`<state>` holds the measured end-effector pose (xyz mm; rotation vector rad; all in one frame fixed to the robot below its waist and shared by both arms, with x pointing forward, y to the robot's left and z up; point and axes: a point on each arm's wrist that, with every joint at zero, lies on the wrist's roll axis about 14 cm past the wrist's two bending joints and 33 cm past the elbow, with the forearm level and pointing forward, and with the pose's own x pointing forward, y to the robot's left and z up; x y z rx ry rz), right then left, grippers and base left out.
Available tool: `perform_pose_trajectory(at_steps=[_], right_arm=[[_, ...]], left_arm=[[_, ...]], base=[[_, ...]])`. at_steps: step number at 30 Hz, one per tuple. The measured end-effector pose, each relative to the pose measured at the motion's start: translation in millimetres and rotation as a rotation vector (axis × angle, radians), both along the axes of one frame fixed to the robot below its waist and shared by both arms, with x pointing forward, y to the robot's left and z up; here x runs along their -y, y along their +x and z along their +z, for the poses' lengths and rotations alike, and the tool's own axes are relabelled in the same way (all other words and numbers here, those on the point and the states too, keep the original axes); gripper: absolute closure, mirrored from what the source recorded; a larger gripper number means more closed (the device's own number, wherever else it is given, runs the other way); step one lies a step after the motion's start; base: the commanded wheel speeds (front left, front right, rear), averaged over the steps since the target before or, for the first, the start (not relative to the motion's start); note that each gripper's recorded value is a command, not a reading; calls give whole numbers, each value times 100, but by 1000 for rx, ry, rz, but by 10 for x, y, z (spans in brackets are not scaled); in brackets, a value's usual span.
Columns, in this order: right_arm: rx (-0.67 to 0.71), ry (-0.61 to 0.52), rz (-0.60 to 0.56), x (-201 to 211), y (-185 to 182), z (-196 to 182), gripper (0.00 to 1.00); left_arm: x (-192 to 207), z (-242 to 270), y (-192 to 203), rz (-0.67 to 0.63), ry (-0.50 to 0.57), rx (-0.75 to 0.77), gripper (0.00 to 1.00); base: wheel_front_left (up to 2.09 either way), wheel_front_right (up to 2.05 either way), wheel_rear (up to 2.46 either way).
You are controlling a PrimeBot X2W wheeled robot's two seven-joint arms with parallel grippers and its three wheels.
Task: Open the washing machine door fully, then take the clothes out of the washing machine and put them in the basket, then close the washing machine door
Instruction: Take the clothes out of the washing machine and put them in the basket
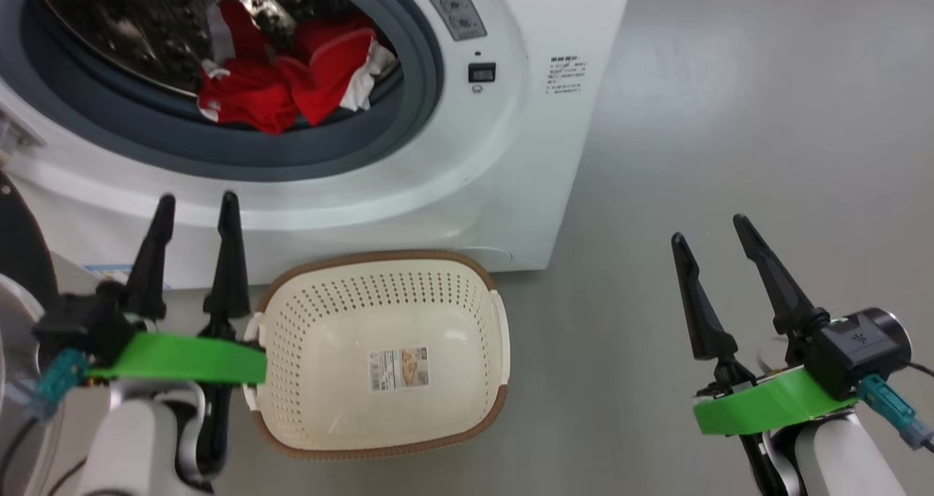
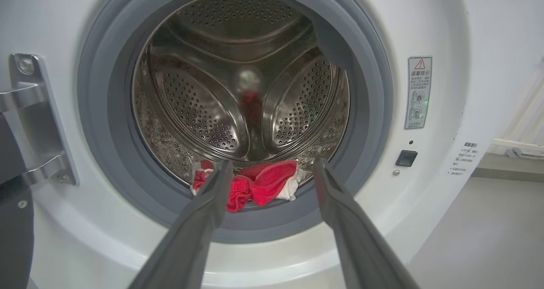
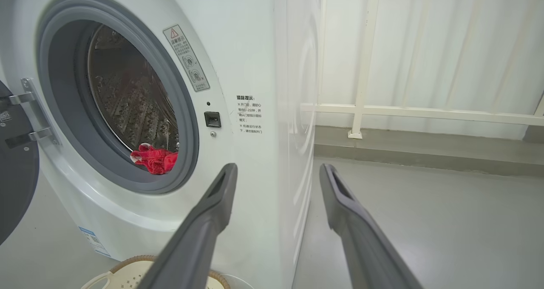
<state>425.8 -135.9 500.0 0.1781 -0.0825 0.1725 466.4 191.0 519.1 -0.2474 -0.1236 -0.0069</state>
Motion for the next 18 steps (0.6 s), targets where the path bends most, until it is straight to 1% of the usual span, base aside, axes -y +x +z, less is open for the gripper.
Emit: perform_pose_trajectory(at_steps=[6, 8, 18], right_arm=[[-12, -4, 12, -41, 188, -103, 0], [-22, -5, 21, -65, 259, -168, 0], [-62, -6, 26, -71, 376, -390, 0]], left_arm=[[48, -57, 387, -15, -1, -11, 0], [67, -73, 586, -19, -2, -12, 0], [119, -214, 1134, -28, -2, -45, 0]], base=[[0, 0, 0], [0, 0, 0], [0, 0, 0]])
